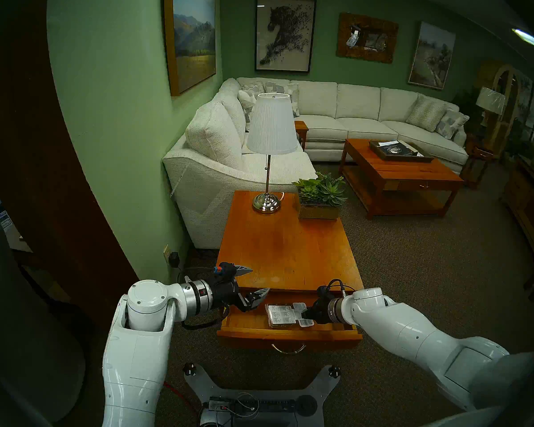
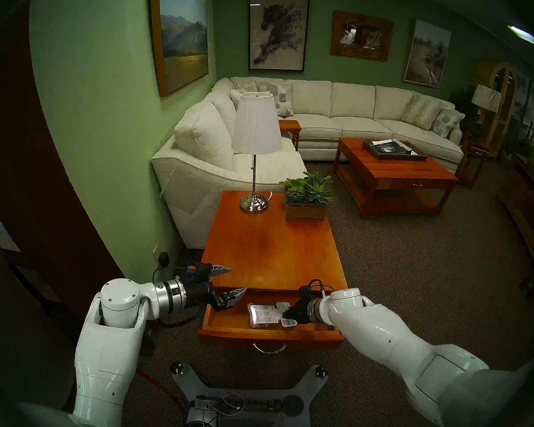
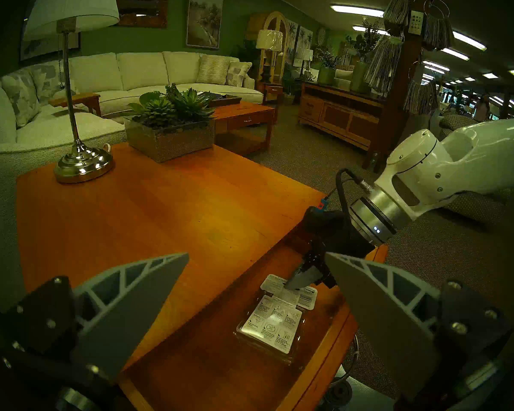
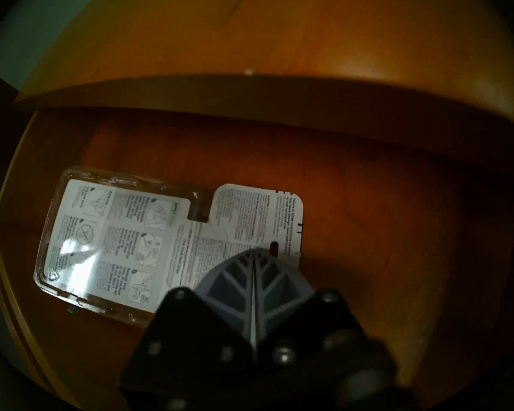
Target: Open the drawer, take out the contents and close the drawer
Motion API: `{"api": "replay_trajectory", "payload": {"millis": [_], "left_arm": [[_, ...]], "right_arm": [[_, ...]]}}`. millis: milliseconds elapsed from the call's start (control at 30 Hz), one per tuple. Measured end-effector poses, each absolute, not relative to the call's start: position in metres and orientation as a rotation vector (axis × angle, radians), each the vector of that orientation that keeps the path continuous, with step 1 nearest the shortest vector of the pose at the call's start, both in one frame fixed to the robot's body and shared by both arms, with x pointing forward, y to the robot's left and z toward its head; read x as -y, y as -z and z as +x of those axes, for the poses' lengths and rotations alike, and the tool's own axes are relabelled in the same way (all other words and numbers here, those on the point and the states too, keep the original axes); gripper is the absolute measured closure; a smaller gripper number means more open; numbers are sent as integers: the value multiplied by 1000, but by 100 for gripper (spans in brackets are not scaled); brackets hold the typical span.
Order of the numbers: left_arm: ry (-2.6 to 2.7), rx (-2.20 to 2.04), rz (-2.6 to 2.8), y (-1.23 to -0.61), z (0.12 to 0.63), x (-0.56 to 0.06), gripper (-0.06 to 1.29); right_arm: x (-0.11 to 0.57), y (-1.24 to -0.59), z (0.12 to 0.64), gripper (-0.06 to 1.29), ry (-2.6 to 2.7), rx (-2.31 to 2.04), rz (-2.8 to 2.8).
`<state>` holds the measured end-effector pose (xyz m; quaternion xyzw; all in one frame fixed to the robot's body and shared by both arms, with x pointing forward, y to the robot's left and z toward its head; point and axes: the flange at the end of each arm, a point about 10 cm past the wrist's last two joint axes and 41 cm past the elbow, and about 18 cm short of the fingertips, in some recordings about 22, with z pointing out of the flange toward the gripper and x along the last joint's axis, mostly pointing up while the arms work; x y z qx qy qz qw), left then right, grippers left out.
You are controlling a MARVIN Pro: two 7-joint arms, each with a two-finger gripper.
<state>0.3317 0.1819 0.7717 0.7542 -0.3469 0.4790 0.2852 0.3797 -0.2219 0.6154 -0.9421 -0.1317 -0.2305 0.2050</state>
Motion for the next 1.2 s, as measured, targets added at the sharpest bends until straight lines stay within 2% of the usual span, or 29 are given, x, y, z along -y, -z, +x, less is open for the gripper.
{"api": "replay_trajectory", "payload": {"millis": [467, 1200], "left_arm": [[-1281, 928, 2016, -772, 332, -182, -2], [-1281, 928, 2016, -772, 332, -182, -2]], "right_arm": [[214, -644, 381, 127, 719, 467, -2561], [232, -663, 353, 127, 734, 441, -2632]]}}
